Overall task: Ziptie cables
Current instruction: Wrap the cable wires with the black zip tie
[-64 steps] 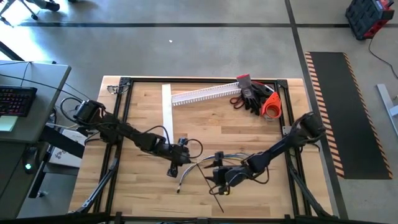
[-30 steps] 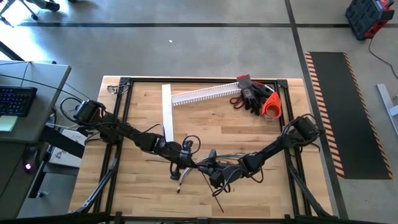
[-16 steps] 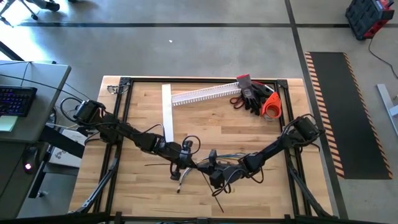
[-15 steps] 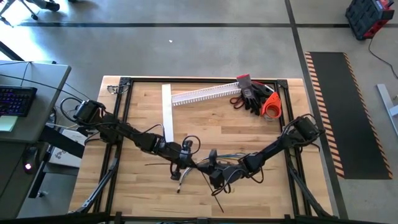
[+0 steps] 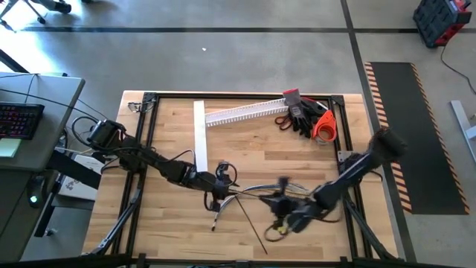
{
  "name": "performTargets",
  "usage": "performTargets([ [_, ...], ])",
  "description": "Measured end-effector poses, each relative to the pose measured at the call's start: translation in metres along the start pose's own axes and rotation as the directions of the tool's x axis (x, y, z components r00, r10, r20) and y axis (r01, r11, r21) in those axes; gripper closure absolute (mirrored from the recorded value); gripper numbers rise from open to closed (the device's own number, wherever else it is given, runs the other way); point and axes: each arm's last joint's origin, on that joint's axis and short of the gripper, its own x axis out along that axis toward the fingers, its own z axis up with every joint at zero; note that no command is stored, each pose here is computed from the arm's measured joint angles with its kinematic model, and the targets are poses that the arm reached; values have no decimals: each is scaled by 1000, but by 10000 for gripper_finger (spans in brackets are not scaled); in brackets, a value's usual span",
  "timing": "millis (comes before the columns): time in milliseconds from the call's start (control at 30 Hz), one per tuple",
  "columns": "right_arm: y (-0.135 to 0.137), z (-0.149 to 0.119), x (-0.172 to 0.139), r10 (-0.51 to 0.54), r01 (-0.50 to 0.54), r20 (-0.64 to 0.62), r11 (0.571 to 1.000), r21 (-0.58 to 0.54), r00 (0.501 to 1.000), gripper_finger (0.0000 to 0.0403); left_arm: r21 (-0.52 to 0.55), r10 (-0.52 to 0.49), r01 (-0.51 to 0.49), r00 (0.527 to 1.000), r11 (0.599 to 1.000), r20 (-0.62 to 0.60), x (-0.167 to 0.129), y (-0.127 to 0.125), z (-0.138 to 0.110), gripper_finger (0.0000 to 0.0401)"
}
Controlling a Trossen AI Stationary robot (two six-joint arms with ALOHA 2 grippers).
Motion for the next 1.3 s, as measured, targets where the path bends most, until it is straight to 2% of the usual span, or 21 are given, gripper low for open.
performTargets([
  [133,-16,7,-48,23,-24,6,984,177,1000,402,38,52,-54,998,998,38,-2,-8,4,293],
  [333,-48,8,-107,102,-99,13,919,382,995,402,63,33,-36,998,997,46,7,-20,-3,293],
  [567,-85,5,-149,231,-202,25,789,580,973,403,88,66,-74,993,993,96,32,-27,-19,293],
  [733,-93,-3,-162,318,-220,-29,717,662,948,403,75,124,-134,985,988,115,52,-23,-25,293],
  [833,-94,-11,-164,323,-169,-99,705,689,941,403,52,115,-121,988,991,98,69,-20,-28,292],
  [1000,-90,-21,-163,310,-83,-207,713,696,928,403,60,97,-99,995,993,38,98,-15,-31,278],
  [1233,-76,0,-172,301,17,-358,745,667,884,403,72,219,-213,971,974,-99,118,2,-22,241],
  [1300,-68,9,-175,297,49,-402,750,659,866,403,59,208,-203,972,977,-111,120,8,-20,235],
])
